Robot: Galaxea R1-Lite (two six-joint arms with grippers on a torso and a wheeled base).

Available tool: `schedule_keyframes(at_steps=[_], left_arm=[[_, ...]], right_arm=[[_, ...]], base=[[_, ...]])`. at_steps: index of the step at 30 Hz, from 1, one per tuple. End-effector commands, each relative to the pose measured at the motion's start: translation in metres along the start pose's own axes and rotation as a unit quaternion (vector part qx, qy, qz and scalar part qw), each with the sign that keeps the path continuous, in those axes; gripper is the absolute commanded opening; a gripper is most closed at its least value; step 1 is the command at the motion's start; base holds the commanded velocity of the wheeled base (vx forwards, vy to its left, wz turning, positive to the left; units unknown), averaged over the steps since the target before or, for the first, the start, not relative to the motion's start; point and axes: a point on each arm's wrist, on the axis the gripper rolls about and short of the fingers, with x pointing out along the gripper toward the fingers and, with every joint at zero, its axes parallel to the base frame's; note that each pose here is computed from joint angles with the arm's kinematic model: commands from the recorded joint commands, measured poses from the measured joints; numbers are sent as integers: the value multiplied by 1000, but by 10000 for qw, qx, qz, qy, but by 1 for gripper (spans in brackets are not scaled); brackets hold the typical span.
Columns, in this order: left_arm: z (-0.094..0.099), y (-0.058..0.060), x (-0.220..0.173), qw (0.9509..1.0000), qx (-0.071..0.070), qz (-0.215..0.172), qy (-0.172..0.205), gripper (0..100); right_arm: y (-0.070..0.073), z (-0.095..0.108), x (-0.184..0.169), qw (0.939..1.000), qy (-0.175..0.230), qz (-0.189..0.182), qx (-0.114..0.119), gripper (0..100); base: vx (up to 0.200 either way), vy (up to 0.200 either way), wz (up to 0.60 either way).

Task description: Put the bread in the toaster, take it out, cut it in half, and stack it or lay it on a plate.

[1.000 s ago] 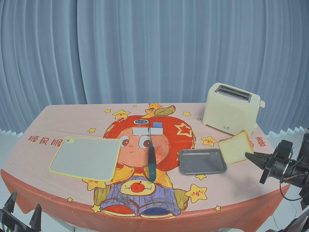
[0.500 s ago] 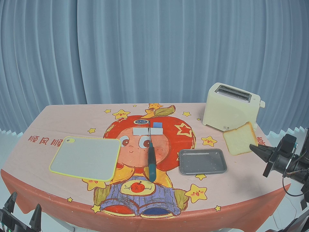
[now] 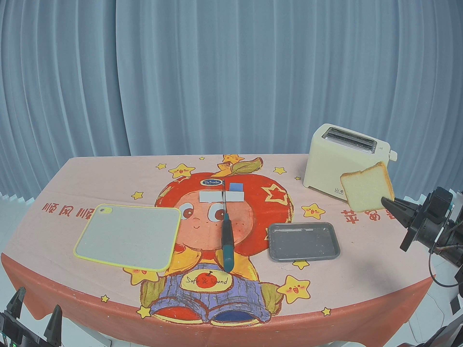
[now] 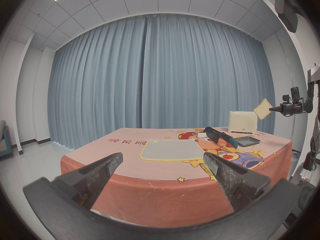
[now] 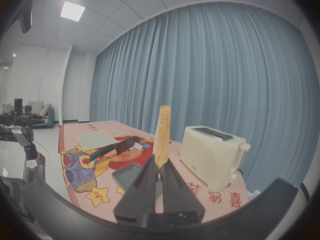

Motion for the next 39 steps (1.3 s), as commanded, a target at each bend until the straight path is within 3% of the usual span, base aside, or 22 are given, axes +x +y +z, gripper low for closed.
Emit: schedule_keyframes(at_steps=[1,7,15,18,19,20,21,22,32,39], left_arm=[[-5,0,1,10000,-4,3,86,100],[-5,0,1,10000,-4,3,86,100],[-5,0,1,10000,-4,3,86,100],[-5,0,1,10000,-4,3,86,100],[-5,0,1,10000,-4,3,86,100],[-5,0,1,10000,-4,3,86,100],[-5,0,1,10000,-4,3,86,100],[-5,0,1,10000,-4,3,86,100],[-5,0,1,10000,-4,3,86,100],[-5,0,1,10000,-4,3,86,100]], right_arm=[[-4,0,2,10000,-38,-63,-41,0],[-21,1,7,9993,-174,-186,-257,0],[-26,4,5,9989,-319,-63,-344,0],[-38,3,1,9968,-340,-33,-723,0],[-39,3,1,9967,-334,-32,-734,0],[-46,2,-2,9952,-344,62,-916,0],[-46,2,-2,9952,-344,62,-916,0],[-52,2,-6,9933,-385,220,-1071,0],[-55,3,-10,9899,-510,588,-1187,0],[-62,1,-18,9847,-578,855,-1403,0]], base=[[0,0,0],[0,0,0],[0,0,0],[0,0,0],[0,0,0],[0,0,0],[0,0,0],[0,0,0],[0,0,0],[0,0,0]])
